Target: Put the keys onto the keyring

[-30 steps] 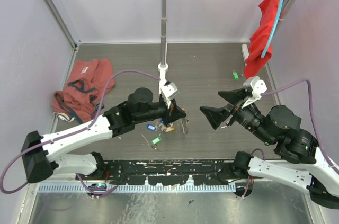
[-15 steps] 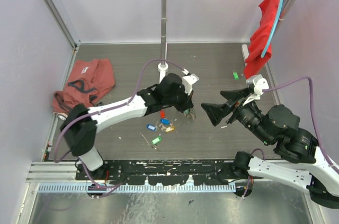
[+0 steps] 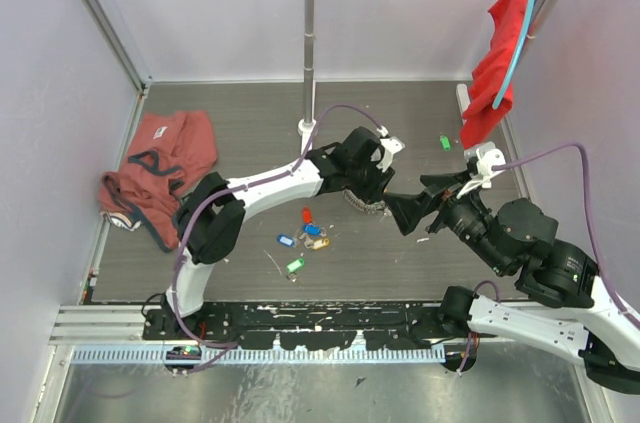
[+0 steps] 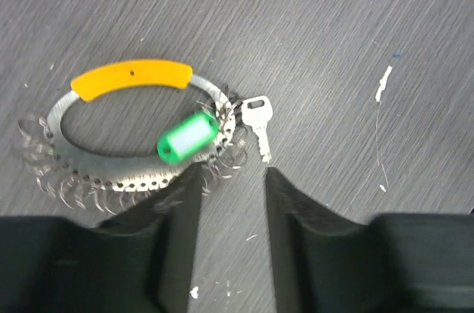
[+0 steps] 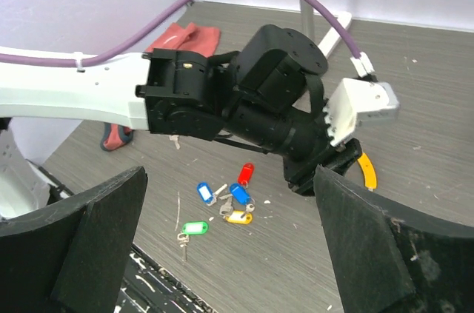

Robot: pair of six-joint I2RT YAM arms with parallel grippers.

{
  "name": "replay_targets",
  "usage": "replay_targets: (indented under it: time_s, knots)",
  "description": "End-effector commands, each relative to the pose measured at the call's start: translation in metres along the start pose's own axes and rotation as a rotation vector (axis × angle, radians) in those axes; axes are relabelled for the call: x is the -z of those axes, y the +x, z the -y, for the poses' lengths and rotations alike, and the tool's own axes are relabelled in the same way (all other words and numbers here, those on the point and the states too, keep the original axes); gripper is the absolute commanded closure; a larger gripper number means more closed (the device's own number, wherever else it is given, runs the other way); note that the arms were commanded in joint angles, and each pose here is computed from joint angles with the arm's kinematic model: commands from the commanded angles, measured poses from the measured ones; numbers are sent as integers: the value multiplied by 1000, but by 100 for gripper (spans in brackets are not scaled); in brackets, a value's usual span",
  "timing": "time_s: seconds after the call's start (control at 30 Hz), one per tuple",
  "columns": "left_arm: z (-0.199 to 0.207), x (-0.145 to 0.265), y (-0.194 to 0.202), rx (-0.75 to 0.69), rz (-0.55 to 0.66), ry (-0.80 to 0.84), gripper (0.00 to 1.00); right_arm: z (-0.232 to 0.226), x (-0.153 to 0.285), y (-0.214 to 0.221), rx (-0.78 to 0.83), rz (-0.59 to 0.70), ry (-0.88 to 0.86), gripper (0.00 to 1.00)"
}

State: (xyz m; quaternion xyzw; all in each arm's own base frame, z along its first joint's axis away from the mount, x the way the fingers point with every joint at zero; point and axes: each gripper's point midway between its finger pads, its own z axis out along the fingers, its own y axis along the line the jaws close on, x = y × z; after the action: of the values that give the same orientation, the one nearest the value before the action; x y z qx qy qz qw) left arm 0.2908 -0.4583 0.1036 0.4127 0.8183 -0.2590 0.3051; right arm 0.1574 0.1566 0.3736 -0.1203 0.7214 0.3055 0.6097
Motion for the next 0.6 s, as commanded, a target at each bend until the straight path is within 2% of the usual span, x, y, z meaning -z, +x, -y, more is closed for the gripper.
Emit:
replay_targets:
  time_s: [0.0,0.13,0.3,0.37,0.57]
  knots:
    - [-1,16,-22,-9,46,6,48,20,3,-3,-46,35,109,0]
    - [-4,43,-36,3,112,-7,36,33,5,-1,-63,43,182,0]
    - [-15,95,-42,108,226,-2,2,42,4,9,-12,3,223,0]
    - [-18,125,-44,148,286,-24,2,50,5,13,1,2,262,0]
    - [-36,188,-2,234,325,-201,2,64,9,14,29,25,324,0]
